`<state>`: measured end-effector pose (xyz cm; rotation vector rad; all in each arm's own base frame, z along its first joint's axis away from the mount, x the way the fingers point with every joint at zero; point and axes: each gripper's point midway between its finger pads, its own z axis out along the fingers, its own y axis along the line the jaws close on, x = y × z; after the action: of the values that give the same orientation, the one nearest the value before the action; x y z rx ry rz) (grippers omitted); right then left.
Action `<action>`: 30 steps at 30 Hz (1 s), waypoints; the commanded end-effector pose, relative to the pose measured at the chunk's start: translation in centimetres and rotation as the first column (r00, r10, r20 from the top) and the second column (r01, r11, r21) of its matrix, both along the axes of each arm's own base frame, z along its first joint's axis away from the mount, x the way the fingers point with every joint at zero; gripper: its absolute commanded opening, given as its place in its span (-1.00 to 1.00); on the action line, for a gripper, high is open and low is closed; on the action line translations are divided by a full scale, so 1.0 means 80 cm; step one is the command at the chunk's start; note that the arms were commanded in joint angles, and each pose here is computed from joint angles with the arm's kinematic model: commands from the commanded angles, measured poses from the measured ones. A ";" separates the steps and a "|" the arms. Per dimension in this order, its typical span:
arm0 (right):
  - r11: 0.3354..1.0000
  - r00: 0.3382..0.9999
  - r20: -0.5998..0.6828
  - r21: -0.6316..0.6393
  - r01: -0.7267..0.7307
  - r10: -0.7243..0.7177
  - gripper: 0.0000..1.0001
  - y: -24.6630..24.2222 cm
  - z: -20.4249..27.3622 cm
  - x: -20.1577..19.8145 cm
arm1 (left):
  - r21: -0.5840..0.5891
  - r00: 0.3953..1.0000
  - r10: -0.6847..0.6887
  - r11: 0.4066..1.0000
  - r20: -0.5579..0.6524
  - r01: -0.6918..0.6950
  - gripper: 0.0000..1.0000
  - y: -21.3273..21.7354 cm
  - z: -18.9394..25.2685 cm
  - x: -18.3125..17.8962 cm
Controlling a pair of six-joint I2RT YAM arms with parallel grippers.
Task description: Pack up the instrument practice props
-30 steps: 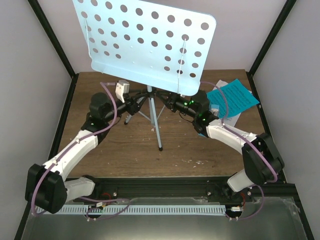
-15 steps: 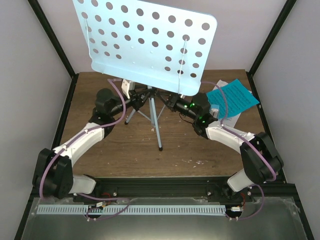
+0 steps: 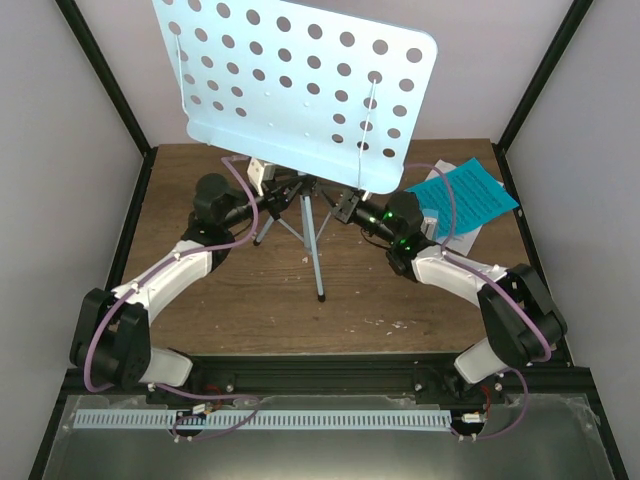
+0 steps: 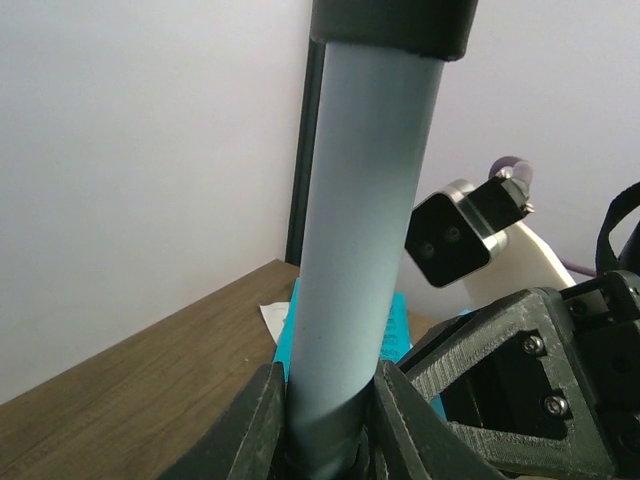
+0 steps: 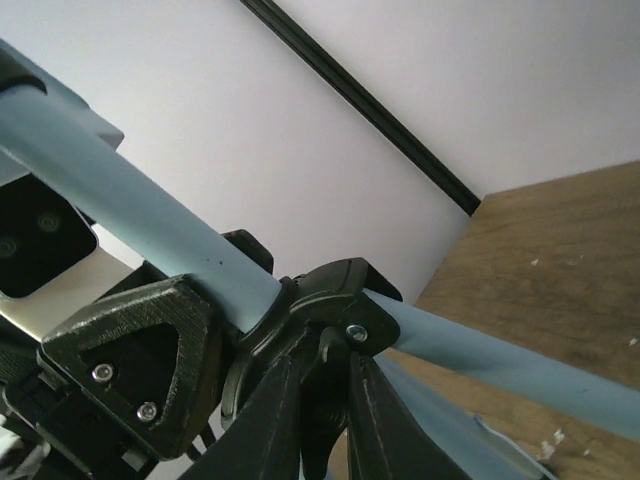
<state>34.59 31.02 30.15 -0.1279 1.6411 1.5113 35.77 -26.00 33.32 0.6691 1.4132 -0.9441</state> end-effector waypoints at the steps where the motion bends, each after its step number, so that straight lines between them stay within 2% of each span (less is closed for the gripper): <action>1: 0.976 0.996 0.091 -0.219 0.001 0.020 -0.90 0.005 -0.064 -0.009 | 0.020 0.999 -0.025 0.999 -0.037 0.026 -1.00 -0.009 -0.012 0.001; 4: 0.945 0.976 0.216 -0.323 0.056 0.016 -0.86 0.003 -0.076 -0.003 | 0.024 0.999 -0.021 0.999 -0.040 0.022 -1.00 -0.008 -0.013 0.001; 9: 0.854 0.917 0.397 -0.489 0.178 0.036 -0.80 -0.003 -0.100 0.012 | 0.027 0.999 -0.020 0.999 -0.043 0.021 -1.00 -0.008 -0.015 0.001; 14: 0.745 0.802 0.590 -0.574 0.339 0.090 -0.79 -0.017 -0.119 0.019 | 0.032 0.999 -0.018 0.999 -0.047 0.020 -1.00 -0.008 -0.017 0.002; 17: 0.684 0.738 0.656 -0.612 0.397 0.158 -0.77 -0.017 -0.126 0.022 | 0.037 0.999 -0.018 0.999 -0.052 0.020 -1.00 -0.008 -0.019 0.002; 27: 0.504 0.552 0.805 -0.577 0.642 0.218 -0.67 -0.044 -0.107 0.039 | 0.052 0.998 -0.008 0.999 -0.056 0.011 -1.00 -0.007 -0.019 0.003; 29: 0.495 0.510 0.832 -0.546 0.677 0.219 -0.57 -0.048 -0.096 0.036 | 0.053 0.998 -0.010 0.999 -0.057 0.013 -1.00 -0.007 -0.019 0.003; 30: 0.493 0.486 0.845 -0.528 0.691 0.223 -0.45 -0.049 -0.091 0.033 | 0.055 0.998 -0.009 0.998 -0.058 0.012 -1.00 -0.007 -0.020 0.004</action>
<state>35.32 29.88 28.77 -0.8778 1.1093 0.3044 35.86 -26.18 33.24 0.7048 1.4126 -0.9056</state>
